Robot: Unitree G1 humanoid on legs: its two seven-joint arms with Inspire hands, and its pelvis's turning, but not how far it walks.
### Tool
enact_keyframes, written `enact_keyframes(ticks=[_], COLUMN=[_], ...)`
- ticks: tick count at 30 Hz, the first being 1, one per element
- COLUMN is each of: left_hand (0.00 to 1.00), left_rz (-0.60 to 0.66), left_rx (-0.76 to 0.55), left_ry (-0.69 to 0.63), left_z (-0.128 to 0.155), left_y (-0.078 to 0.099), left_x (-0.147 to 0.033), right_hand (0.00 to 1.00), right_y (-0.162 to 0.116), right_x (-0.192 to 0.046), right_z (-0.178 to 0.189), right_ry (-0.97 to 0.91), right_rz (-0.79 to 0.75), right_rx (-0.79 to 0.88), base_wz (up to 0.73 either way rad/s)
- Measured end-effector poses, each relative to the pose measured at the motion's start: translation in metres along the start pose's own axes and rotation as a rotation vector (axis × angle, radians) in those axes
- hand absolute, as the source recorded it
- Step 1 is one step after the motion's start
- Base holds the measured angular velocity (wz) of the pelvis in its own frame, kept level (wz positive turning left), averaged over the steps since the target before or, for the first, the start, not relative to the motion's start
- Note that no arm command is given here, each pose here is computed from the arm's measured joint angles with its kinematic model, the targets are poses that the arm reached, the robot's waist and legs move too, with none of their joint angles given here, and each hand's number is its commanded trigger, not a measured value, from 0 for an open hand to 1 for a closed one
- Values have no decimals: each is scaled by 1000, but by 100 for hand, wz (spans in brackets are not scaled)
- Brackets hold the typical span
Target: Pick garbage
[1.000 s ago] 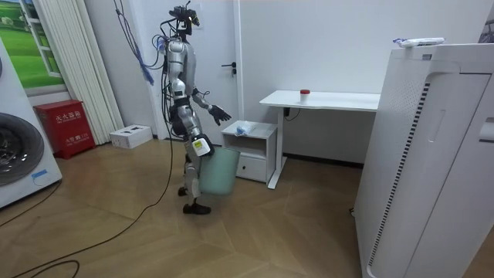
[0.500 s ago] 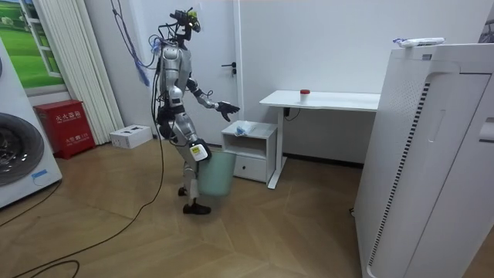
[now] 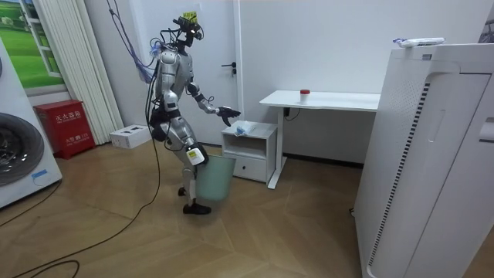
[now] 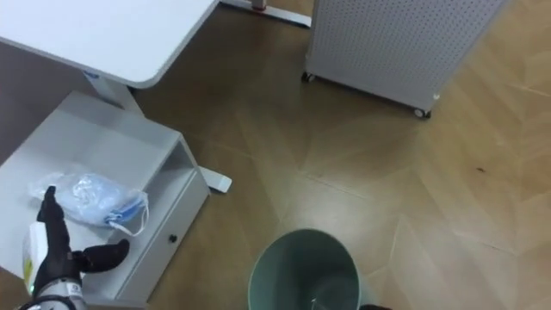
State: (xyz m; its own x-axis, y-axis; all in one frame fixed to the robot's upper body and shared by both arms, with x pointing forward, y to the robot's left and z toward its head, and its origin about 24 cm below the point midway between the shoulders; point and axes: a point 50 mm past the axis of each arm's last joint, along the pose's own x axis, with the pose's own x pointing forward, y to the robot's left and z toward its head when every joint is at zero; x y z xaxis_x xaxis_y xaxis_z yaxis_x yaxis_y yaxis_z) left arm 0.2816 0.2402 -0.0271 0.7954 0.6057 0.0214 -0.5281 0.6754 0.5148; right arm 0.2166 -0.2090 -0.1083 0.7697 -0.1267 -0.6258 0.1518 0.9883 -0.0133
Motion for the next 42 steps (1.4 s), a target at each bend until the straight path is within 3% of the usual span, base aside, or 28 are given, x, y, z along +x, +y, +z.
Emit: enact_keyframes(ticks=[21, 27, 42], left_hand=[0, 0, 0], left_rz=[57, 93, 51], left_rx=[189, 247, 323], left_ry=[-47, -99, -201], left_z=[5, 11, 28], left_y=[20, 40, 36], left_x=[23, 39, 46], right_hand=[100, 100, 100], right_y=[9, 15, 11], right_x=[0, 0, -1], right_z=[9, 14, 20], right_ry=[-36, -65, -83], right_rz=[33, 55, 87], right_rx=[33, 15, 4], base_wz=[-1, 9, 0])
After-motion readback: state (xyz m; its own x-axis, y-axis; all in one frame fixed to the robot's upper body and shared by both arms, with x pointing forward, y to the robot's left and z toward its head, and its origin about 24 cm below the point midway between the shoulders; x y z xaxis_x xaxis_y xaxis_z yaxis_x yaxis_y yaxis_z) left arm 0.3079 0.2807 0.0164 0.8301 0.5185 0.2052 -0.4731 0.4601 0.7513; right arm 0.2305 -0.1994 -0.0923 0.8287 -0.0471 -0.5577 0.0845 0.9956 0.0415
